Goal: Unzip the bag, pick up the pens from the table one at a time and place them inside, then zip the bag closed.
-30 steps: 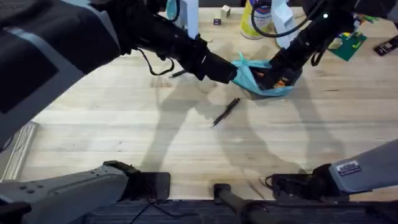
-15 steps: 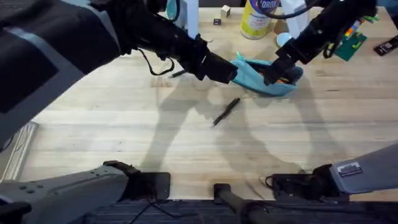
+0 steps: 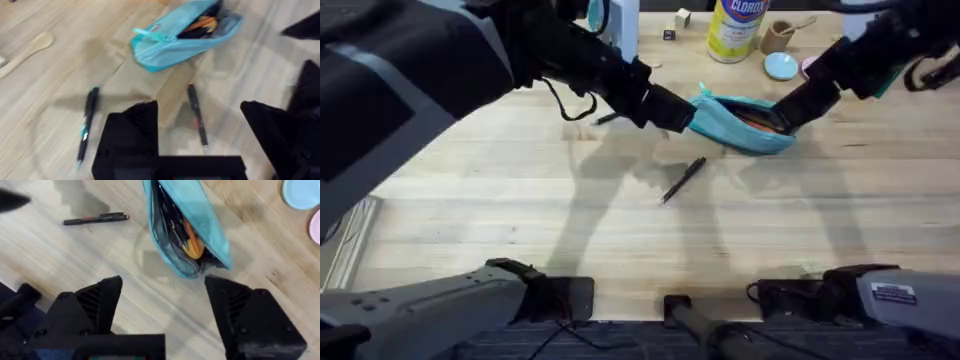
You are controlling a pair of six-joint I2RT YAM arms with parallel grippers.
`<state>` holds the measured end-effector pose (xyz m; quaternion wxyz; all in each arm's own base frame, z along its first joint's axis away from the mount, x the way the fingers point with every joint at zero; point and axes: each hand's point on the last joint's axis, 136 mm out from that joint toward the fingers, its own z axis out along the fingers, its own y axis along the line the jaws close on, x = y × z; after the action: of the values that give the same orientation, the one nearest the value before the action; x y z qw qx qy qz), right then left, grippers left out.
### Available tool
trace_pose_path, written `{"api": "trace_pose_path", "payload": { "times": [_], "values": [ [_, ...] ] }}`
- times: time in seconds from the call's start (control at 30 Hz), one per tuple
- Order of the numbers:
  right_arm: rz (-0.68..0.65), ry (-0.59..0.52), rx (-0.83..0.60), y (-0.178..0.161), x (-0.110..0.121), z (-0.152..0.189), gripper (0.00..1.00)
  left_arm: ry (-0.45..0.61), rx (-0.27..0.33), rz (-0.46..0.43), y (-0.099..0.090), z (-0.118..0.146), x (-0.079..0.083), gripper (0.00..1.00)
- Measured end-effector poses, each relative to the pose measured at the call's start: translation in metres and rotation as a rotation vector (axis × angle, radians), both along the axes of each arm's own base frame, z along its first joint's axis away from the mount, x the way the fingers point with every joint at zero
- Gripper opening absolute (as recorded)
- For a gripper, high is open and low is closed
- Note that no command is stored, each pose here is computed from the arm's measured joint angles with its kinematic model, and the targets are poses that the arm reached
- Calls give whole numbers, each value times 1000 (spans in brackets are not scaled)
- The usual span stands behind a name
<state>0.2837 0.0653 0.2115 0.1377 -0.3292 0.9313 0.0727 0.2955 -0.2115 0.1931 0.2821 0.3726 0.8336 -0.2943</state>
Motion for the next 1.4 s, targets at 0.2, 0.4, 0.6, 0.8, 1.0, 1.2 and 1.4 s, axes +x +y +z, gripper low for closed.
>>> {"api": "trace_pose_path", "payload": {
  "times": [0.2,0.4,0.6,0.8,1.0,1.2,1.4],
  "values": [
    [-3,-12,-9,-2,-5,5,997,-42,119,92,19,-11,15,993],
    [-4,-12,-14,-3,-5,5,997,-109,241,201,43,-17,36,993],
    [-5,-12,-16,-4,-5,5,997,-175,259,304,69,-9,61,991],
    [-6,-12,-16,-4,-5,5,997,-187,275,368,91,-7,72,992],
    [-7,-9,-16,-4,-6,5,996,-183,286,381,98,-10,75,991],
    [-7,-9,-16,-4,-6,5,997,-94,324,364,97,-49,83,993],
    [-7,-9,-16,-4,-6,5,997,-28,351,352,96,-80,88,993]
  ]
}}
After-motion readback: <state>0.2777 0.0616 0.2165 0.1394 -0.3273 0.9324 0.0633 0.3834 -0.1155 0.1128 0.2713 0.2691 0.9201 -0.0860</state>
